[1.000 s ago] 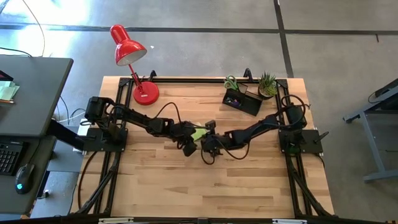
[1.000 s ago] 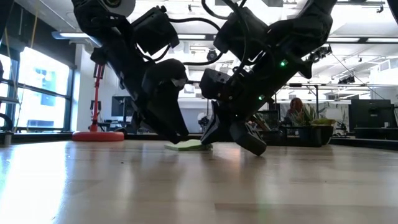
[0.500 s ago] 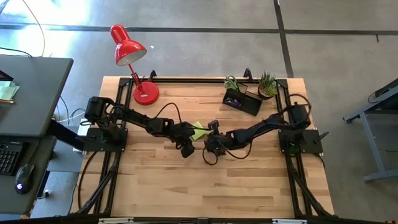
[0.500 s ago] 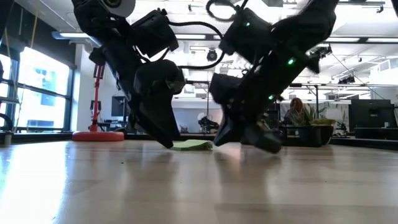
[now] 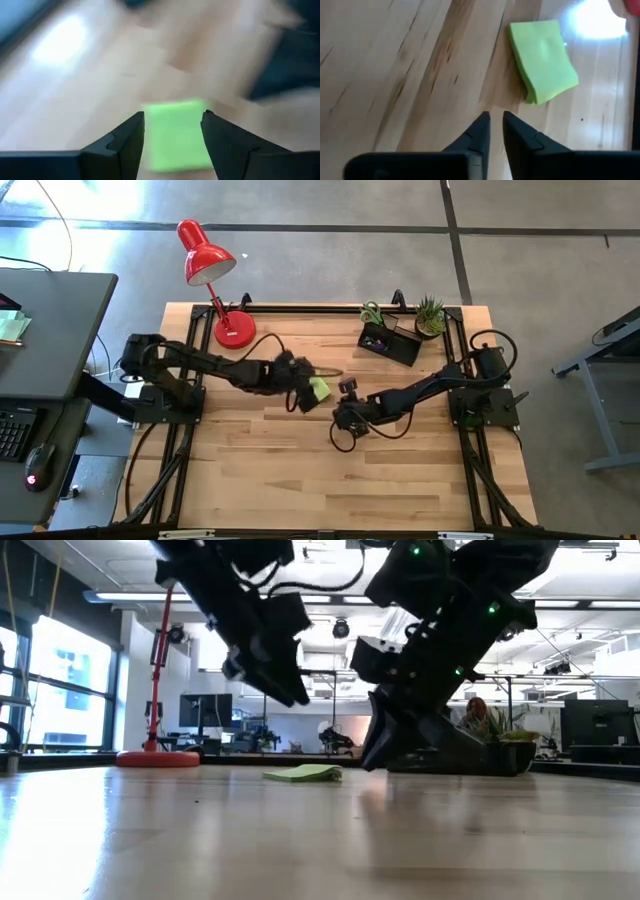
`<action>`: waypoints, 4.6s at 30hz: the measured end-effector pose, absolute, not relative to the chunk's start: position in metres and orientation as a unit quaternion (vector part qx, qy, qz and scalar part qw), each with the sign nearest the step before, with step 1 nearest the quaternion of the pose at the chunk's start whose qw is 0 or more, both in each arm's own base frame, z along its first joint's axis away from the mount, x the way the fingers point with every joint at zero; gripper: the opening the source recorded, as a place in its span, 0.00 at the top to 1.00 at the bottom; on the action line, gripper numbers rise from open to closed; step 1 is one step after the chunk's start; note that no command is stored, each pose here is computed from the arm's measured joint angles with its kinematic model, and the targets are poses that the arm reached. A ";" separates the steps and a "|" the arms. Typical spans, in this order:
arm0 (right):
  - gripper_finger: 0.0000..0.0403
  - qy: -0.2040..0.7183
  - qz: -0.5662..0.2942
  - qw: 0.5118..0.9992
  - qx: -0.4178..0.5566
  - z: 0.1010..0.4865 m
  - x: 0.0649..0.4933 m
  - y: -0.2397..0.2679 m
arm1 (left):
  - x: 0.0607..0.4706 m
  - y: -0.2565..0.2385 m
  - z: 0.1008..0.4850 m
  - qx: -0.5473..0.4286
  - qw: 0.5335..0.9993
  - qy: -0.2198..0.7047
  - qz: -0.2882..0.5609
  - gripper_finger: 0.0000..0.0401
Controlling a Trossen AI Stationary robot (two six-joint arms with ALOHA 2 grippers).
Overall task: Pick and place office supplies into organizer
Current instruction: Put the green sticky notes into the black desk organizer
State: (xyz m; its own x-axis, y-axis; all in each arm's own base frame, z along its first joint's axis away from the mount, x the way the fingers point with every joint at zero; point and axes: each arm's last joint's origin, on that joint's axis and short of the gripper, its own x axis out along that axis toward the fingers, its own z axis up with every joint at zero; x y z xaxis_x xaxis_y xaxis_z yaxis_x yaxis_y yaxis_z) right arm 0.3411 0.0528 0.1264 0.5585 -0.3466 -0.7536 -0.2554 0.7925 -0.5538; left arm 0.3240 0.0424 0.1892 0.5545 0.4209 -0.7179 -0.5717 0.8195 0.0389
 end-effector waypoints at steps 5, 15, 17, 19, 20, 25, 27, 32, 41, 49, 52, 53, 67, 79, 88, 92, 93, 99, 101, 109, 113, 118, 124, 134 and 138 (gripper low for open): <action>0.79 0.442 -0.030 0.835 -0.326 0.130 0.346 0.053 | 0.318 0.064 0.183 -0.077 0.835 0.395 0.375 0.54; 0.72 0.413 -0.026 0.827 -0.380 0.130 0.358 0.036 | 0.316 0.098 0.127 -0.119 0.772 0.472 0.410 0.54; 0.72 0.414 -0.021 0.823 -0.389 0.129 0.360 0.031 | 0.319 0.100 0.123 -0.122 0.779 0.468 0.399 0.54; 0.72 0.416 -0.004 0.818 -0.396 0.125 0.361 0.026 | 0.321 0.101 0.121 -0.128 0.782 0.467 0.392 0.54; 0.72 0.415 0.008 0.818 -0.397 0.123 0.362 0.025 | 0.322 0.101 0.120 -0.131 0.783 0.468 0.389 0.54; 0.72 0.433 0.030 0.794 -0.426 0.108 0.364 0.020 | 0.322 0.100 0.120 -0.138 0.786 0.469 0.378 0.54; 0.72 0.434 0.019 0.785 -0.442 0.105 0.365 0.022 | 0.323 0.100 0.120 -0.148 0.788 0.470 0.370 0.54; 0.72 0.426 0.002 0.781 -0.457 0.106 0.367 0.023 | 0.325 0.098 0.118 -0.180 0.793 0.469 0.344 0.54; 0.72 0.425 0.004 0.776 -0.465 0.106 0.367 0.018 | 0.328 0.093 0.118 -0.188 0.800 0.469 0.323 0.54; 0.72 0.422 -0.009 0.772 -0.474 0.107 0.368 0.017 | 0.328 0.092 0.118 -0.194 0.802 0.470 0.313 0.54; 0.76 0.422 -0.015 0.771 -0.476 0.107 0.369 0.017 | 0.328 0.092 0.118 -0.194 0.803 0.470 0.311 0.54; 0.78 0.422 -0.016 0.770 -0.478 0.107 0.369 0.018 | 0.328 0.092 0.118 -0.195 0.803 0.471 0.310 0.54; 0.96 0.434 -0.023 0.739 -0.515 0.107 0.362 0.042 | 0.328 0.091 0.117 -0.186 0.803 0.480 0.301 0.54; 0.98 0.492 -0.073 0.745 -0.445 0.160 0.323 0.044 | 0.322 0.090 0.119 -0.168 0.791 0.504 0.304 0.54; 0.97 0.570 -0.177 0.730 -0.332 0.217 0.259 0.016 | 0.317 0.089 0.127 -0.171 0.788 0.506 0.306 0.54; 0.99 0.600 -0.229 0.701 -0.310 0.233 0.232 0.001 | 0.317 0.089 0.127 -0.173 0.789 0.504 0.306 0.54; 0.99 0.606 -0.238 0.697 -0.301 0.236 0.227 -0.003 | 0.317 0.089 0.127 -0.174 0.789 0.504 0.306 0.54; 0.95 0.641 -0.288 0.667 -0.247 0.240 0.212 -0.029 | 0.318 0.089 0.128 -0.177 0.791 0.500 0.305 0.54; 0.95 0.648 -0.298 0.661 -0.231 0.238 0.213 -0.038 | 0.319 0.087 0.128 -0.177 0.793 0.500 0.300 0.54; 0.99 0.677 -0.313 0.639 -0.187 0.226 0.217 -0.072 | 0.322 0.079 0.129 -0.178 0.800 0.499 0.282 0.54; 0.95 0.695 -0.312 0.629 -0.153 0.217 0.218 -0.086 | 0.323 0.077 0.134 -0.182 0.807 0.491 0.272 0.54; 0.94 0.710 -0.306 0.622 -0.123 0.206 0.220 -0.097 | 0.324 0.075 0.136 -0.182 0.810 0.488 0.269 0.54; 0.93 0.719 -0.269 0.637 -0.068 0.194 0.225 -0.104 | 0.323 0.075 0.136 -0.182 0.809 0.490 0.269 0.54; 0.80 0.746 -0.244 0.617 -0.051 0.174 0.232 -0.108 | 0.323 0.075 0.136 -0.185 0.809 0.490 0.265 0.54; 0.74 0.749 -0.260 0.606 -0.070 0.170 0.233 -0.112 | 0.323 0.075 0.136 -0.185 0.809 0.490 0.265 0.54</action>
